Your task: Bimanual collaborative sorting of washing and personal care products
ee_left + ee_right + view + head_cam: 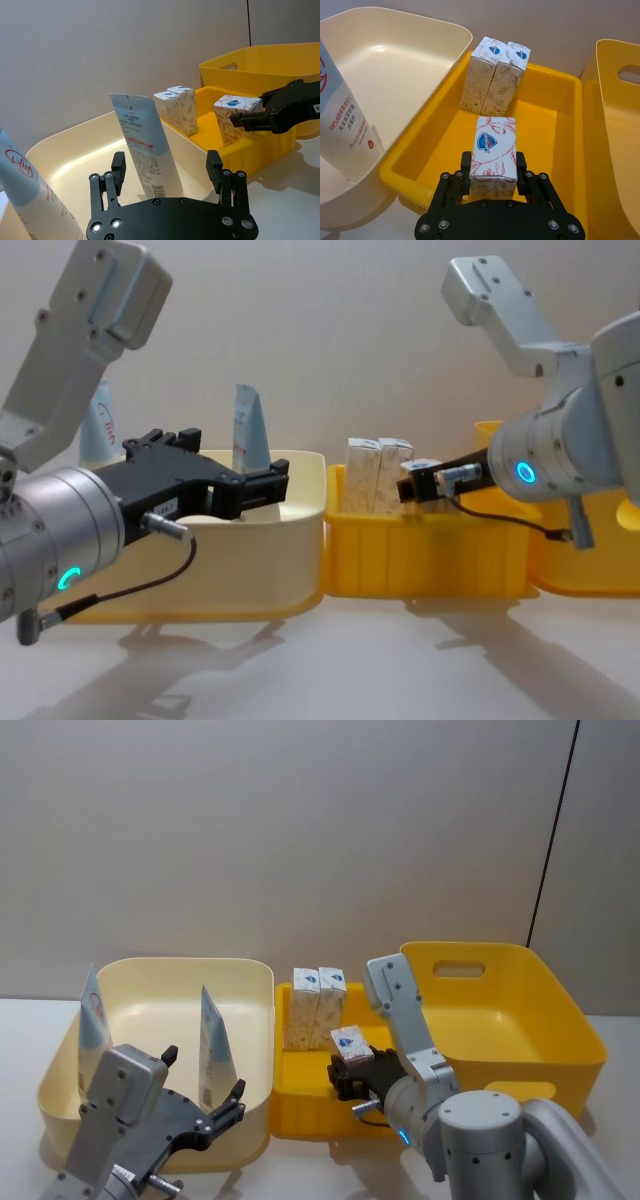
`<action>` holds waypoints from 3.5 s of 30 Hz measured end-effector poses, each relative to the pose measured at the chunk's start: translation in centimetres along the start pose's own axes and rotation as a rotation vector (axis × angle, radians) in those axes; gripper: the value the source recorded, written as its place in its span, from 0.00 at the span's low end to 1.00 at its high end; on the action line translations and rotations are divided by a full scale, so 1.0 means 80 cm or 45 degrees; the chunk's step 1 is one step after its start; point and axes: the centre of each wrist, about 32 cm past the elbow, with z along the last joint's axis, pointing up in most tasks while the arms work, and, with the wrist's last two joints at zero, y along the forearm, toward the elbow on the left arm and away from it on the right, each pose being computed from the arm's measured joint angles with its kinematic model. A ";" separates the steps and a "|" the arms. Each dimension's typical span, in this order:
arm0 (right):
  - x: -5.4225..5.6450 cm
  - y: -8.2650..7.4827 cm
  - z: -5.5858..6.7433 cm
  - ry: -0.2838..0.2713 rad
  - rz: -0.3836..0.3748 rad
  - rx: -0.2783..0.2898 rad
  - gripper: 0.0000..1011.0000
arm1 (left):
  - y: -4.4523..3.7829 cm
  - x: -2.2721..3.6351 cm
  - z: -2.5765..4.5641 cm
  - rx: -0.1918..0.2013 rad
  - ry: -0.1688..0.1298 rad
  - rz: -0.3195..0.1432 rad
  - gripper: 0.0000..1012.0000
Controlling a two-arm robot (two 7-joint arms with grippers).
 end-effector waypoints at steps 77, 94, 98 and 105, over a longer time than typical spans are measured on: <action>0.153 -0.081 0.047 -0.165 -0.369 0.423 0.44 | 0.000 0.0000 0.0000 0.000 0.000 0.000 0.99; 0.176 -0.057 0.064 -0.020 -0.264 0.263 0.44 | 0.000 0.0000 0.0000 0.000 0.000 0.000 0.99; 0.176 -0.052 0.071 0.007 -0.251 0.241 0.44 | 0.000 0.0000 0.0000 0.000 0.000 0.000 0.99; 0.176 -0.047 0.078 0.036 -0.235 0.215 0.44 | 0.000 0.0000 0.0000 0.000 0.000 0.000 0.99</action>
